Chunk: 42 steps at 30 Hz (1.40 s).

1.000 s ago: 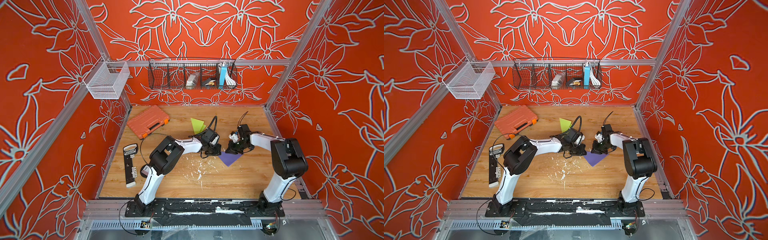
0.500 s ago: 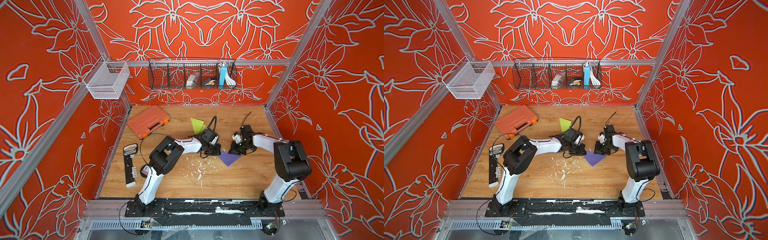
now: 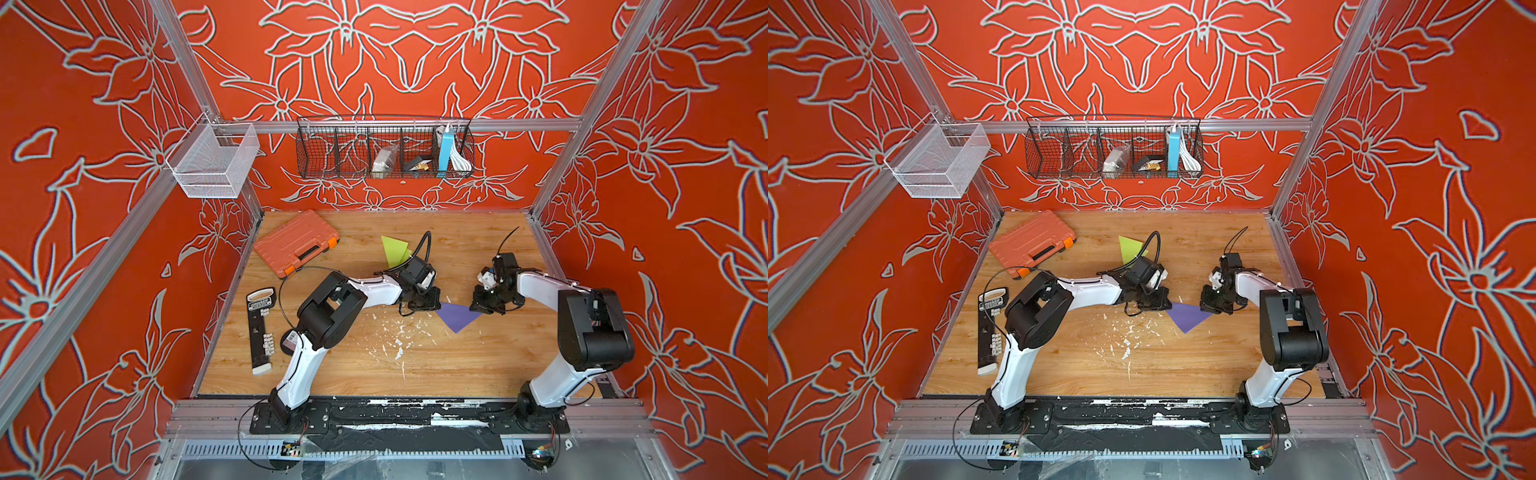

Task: Fold the square paper diagonally
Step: Fold the paper at the center of the board, then reset both arms

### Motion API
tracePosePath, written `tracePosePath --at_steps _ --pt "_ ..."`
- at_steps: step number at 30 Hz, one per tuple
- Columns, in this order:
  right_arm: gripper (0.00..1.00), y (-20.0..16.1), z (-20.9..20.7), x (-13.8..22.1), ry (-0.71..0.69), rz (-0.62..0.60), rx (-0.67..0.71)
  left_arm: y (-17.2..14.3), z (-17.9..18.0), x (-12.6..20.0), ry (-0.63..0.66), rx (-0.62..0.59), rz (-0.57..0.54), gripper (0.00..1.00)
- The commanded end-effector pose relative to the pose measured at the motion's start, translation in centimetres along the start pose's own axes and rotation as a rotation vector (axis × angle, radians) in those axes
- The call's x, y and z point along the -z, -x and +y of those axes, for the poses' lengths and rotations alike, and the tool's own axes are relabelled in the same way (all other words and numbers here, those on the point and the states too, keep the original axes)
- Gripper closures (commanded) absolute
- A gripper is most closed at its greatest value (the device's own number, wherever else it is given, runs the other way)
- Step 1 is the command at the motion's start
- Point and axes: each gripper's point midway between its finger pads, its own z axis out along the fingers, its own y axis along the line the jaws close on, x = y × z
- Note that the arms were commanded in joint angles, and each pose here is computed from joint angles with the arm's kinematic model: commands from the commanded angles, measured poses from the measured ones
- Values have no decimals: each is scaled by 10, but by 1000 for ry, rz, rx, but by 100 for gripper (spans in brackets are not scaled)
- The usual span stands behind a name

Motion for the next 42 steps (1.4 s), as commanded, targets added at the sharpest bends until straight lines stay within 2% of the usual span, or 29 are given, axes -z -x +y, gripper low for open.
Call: tracePosePath --at_steps 1,10,20,23,27,31,34,35,36,40,42 --pt "100 -13 -29 4 -120 22 -26 -13 35 1 110 41 33 100" --pt "100 -6 -51 13 -184 -12 -76 -12 37 4 108 41 33 100" --pt "100 9 -61 27 -179 -71 -125 -5 43 14 92 53 12 100" --pt "100 26 -38 49 -93 -174 -92 10 24 27 46 -5 -16 100" --pt "100 53 0 101 18 -396 38 42 -23 71 -19 -144 -146 84" --pt "99 68 15 141 25 -587 148 58 -52 121 -32 -259 -291 70" --pt "82 74 20 157 15 -685 216 60 -50 155 42 -323 -395 58" --pt "68 75 19 160 2 -718 237 60 -45 167 82 -340 -432 57" --pt "60 77 15 162 -17 -755 239 59 -38 178 120 -354 -463 55" --pt "47 78 4 168 -87 -883 282 48 -2 213 248 -396 -546 56" --pt "46 76 -8 167 -147 -930 284 38 23 229 309 -386 -576 57"
